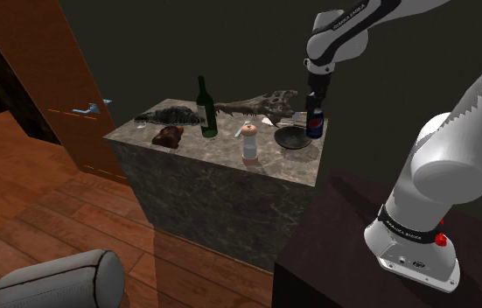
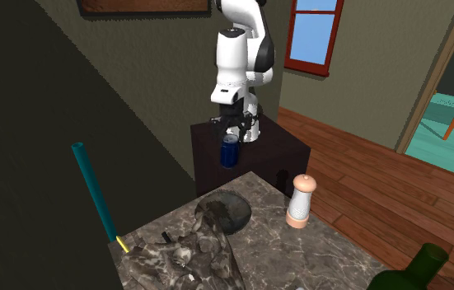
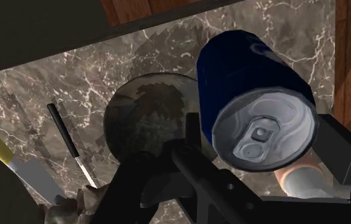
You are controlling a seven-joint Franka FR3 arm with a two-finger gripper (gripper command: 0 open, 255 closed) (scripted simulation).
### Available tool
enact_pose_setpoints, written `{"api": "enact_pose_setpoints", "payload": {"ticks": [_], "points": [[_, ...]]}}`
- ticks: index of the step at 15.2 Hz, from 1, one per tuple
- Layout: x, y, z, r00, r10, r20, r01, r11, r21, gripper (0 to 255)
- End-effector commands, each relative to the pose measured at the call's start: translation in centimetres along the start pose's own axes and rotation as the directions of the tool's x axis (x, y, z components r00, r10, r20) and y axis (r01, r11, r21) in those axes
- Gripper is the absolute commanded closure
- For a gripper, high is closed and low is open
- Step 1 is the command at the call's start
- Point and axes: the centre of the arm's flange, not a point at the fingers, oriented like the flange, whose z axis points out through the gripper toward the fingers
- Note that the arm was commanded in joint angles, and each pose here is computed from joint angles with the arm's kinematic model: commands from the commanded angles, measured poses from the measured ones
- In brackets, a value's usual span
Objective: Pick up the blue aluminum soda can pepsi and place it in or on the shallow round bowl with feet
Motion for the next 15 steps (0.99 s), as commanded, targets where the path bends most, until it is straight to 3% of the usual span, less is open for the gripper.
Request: {"api": "enact_pose_setpoints", "payload": {"ticks": [1,10,15], "points": [[1.9,1.5,-0.5,1.000,0.000,-0.001,0.000,1.000,0.000,255],[11.4,7.9,-3.5,1.000,0.000,-0.001,0.000,1.000,0.000,255],[11.8,8.1,-1.5,1.000,0.000,-0.001,0.000,1.000,0.000,255]]}}
